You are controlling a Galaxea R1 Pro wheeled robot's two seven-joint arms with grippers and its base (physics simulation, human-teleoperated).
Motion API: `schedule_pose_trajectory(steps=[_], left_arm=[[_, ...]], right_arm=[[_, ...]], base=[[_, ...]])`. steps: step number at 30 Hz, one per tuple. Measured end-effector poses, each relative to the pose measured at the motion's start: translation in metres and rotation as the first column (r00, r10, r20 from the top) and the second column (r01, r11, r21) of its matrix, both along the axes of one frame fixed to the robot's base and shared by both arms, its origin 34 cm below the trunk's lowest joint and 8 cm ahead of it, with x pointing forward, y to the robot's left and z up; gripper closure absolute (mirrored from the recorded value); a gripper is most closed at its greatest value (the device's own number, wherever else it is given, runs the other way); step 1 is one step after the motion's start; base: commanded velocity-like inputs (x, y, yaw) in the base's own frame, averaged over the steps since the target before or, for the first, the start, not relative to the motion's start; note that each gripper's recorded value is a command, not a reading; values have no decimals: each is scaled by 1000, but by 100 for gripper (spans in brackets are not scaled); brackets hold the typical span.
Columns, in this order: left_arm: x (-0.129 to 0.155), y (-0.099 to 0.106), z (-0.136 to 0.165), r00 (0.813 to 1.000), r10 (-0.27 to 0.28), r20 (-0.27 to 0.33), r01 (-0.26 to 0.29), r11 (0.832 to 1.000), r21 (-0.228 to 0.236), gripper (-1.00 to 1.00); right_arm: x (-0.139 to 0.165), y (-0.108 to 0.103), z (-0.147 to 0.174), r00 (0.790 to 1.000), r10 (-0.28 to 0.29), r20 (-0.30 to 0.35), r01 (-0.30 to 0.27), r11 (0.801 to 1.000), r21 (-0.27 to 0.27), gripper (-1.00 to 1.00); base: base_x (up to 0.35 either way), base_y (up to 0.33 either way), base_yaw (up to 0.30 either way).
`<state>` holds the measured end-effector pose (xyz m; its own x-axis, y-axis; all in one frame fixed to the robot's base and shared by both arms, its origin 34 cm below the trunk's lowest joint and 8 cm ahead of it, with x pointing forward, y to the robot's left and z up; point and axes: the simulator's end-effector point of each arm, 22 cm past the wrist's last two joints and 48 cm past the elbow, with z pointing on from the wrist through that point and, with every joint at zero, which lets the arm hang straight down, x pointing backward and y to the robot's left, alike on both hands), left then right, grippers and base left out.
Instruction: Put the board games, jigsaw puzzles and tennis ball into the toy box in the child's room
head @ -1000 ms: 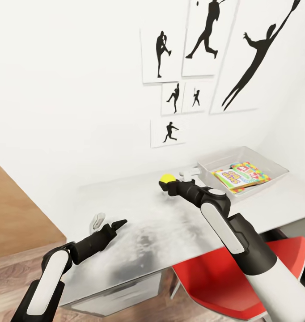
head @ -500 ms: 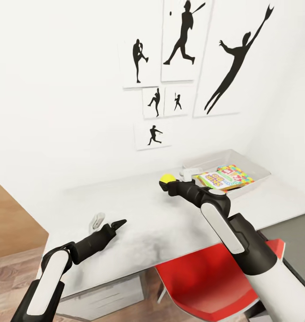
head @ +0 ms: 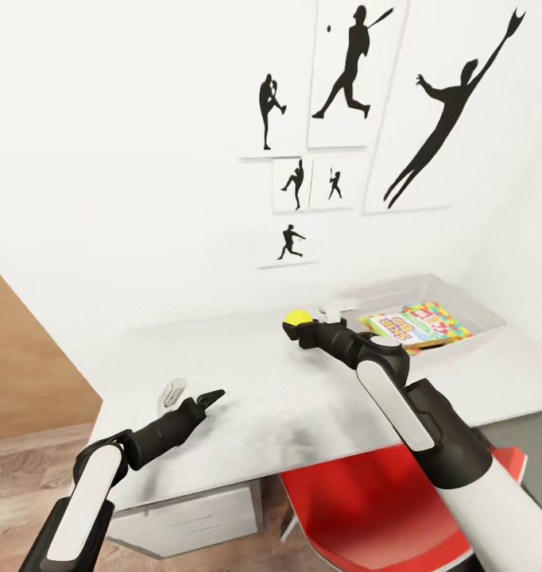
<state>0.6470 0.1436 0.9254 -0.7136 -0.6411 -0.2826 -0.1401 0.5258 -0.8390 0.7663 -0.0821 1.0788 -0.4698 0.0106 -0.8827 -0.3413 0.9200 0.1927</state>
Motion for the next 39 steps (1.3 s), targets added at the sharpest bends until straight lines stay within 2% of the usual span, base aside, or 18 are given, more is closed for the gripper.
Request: schedule_pose_trajectory(steps=[3,6,7,10,24,35,39], left_arm=[[0,0,1,1000,1,1,-1,1000,1,-100],[0,0,1,1000,1,3,-1,1000,1,-100],[0,1,1,1000,2,2,-2,1000,1,-100],[0,1,2,1000,2,3,-2,1000,1,-100],[0,1,12,1000,1,23,-1,1000,5,-100],[1,3,20,999,1,39,-1,1000,10,-100],[1,2,21,999,0,41,-1,1000,10,-100]], right_arm=[[-1,4,2,1000,16,1,-16,1000,4,100],[-11,22,5,994,108,-7,-108,993,38,100],[-28,43,4,974,223,-39,-220,973,74,100],[-36,51,3,963,264,-49,-259,962,83,100],[-38,50,17,964,265,-26,-262,962,76,100],[-36,44,29,968,252,-7,-251,965,73,100],[-33,31,26,971,238,-8,-238,970,50,100]], base=[[0,-131,288],[0,-125,291],[0,-31,290],[0,-12,220],[0,-15,30],[0,-276,0],[0,-320,0]])
